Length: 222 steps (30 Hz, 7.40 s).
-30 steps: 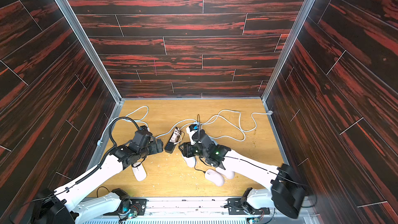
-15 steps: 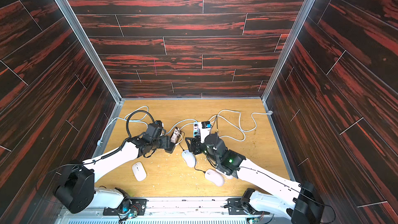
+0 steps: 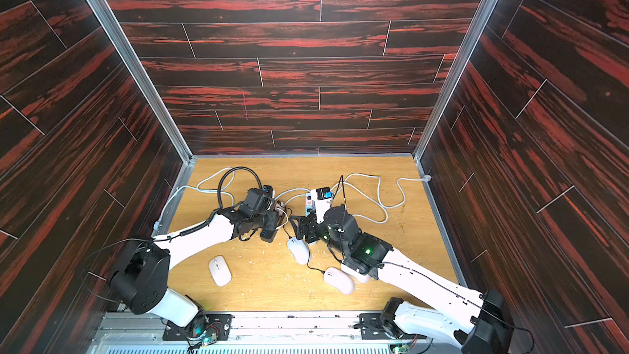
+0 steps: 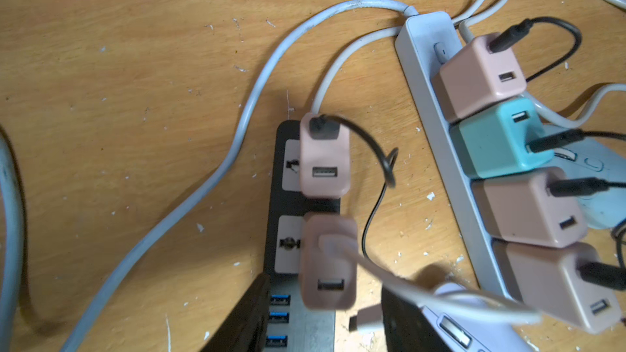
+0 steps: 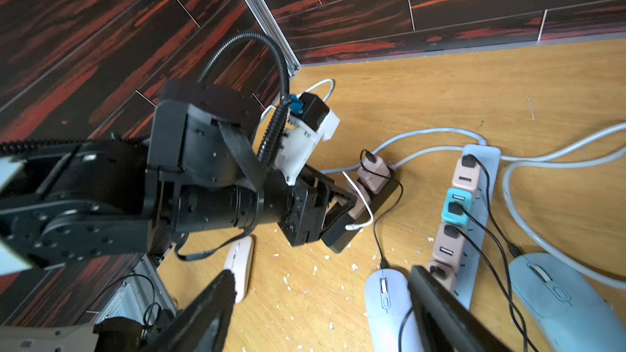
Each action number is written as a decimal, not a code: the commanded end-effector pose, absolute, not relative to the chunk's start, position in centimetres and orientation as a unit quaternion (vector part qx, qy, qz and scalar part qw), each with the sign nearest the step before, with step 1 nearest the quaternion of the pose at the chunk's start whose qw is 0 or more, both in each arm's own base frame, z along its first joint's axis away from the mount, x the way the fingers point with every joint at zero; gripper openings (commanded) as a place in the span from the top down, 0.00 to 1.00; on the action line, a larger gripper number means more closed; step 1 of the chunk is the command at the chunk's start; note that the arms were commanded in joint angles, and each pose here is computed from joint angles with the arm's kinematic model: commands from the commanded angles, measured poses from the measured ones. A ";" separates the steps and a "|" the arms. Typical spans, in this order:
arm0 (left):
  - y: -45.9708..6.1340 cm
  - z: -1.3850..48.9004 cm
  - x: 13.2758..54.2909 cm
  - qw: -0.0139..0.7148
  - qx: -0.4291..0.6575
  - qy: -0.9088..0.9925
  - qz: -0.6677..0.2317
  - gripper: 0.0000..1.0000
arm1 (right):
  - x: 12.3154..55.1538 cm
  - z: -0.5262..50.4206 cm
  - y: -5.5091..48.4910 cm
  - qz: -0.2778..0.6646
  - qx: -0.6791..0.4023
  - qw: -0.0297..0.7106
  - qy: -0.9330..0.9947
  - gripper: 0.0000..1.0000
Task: Unplug the wireless mouse
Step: Remove the plug from the socket, then remove the power cord from the plug.
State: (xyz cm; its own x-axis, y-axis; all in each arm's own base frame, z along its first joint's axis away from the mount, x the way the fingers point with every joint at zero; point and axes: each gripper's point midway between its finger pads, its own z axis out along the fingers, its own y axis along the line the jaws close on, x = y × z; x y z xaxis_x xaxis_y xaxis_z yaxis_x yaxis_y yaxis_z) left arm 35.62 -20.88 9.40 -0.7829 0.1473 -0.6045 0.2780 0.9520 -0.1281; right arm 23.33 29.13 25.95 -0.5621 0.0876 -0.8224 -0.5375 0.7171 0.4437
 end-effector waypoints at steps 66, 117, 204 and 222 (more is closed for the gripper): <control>-20.0 8.0 37.7 0.232 0.050 0.936 -0.258 1.00 | 28.5 9.6 40.4 0.385 0.036 0.254 0.887 0.51; -19.1 8.7 38.7 0.217 0.002 0.910 -0.354 1.00 | 33.1 2.2 41.4 0.362 0.124 0.169 0.908 0.51; -21.2 29.4 20.6 0.322 0.137 0.806 -0.476 1.00 | 19.3 28.6 37.2 0.213 -0.458 0.582 0.637 0.06; -21.8 29.6 20.1 0.315 0.153 0.800 -0.487 1.00 | 19.4 29.0 39.1 0.222 -0.473 0.578 0.627 0.21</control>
State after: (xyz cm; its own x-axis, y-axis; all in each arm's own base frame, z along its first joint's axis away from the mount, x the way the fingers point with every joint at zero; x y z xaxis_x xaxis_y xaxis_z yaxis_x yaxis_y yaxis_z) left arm 20.68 -21.47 27.76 -0.7824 -0.0774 -0.6179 0.4995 0.5146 -0.6969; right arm 19.40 38.40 28.16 0.1023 -0.3516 -0.9306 -0.8463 0.4609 -0.2672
